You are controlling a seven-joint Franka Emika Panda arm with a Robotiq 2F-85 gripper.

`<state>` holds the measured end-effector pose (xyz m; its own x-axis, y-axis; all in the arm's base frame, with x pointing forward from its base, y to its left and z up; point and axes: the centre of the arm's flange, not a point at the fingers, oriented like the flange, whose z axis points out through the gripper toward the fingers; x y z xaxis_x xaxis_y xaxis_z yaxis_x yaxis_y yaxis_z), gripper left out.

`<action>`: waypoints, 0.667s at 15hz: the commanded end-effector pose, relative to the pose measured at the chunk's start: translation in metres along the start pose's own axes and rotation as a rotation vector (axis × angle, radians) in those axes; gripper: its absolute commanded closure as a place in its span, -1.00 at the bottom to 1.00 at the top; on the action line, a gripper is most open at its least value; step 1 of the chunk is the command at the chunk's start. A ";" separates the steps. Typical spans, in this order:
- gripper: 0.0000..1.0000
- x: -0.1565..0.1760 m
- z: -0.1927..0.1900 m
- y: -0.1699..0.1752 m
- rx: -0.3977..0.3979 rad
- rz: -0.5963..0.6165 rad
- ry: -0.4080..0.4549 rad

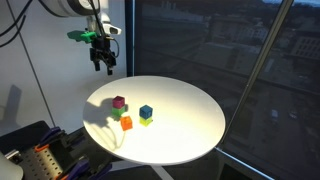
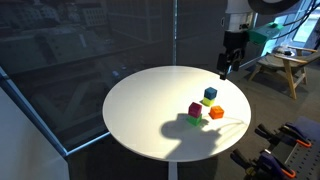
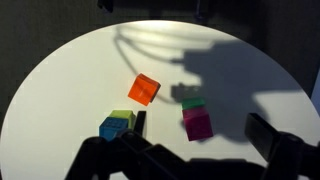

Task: Place the orange block on the table

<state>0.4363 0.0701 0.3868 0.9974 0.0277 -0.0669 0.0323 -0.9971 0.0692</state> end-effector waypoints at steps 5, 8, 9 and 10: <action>-1.00 -0.019 -0.012 0.000 0.006 0.012 0.002; -1.00 -0.008 -0.005 0.001 -0.003 0.000 0.002; -1.00 -0.007 -0.004 0.001 -0.003 0.000 0.000; -1.00 -0.007 -0.003 0.001 -0.003 0.000 -0.002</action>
<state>0.4294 0.0695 0.3901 0.9972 0.0277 -0.0689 0.0326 -0.9969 0.0720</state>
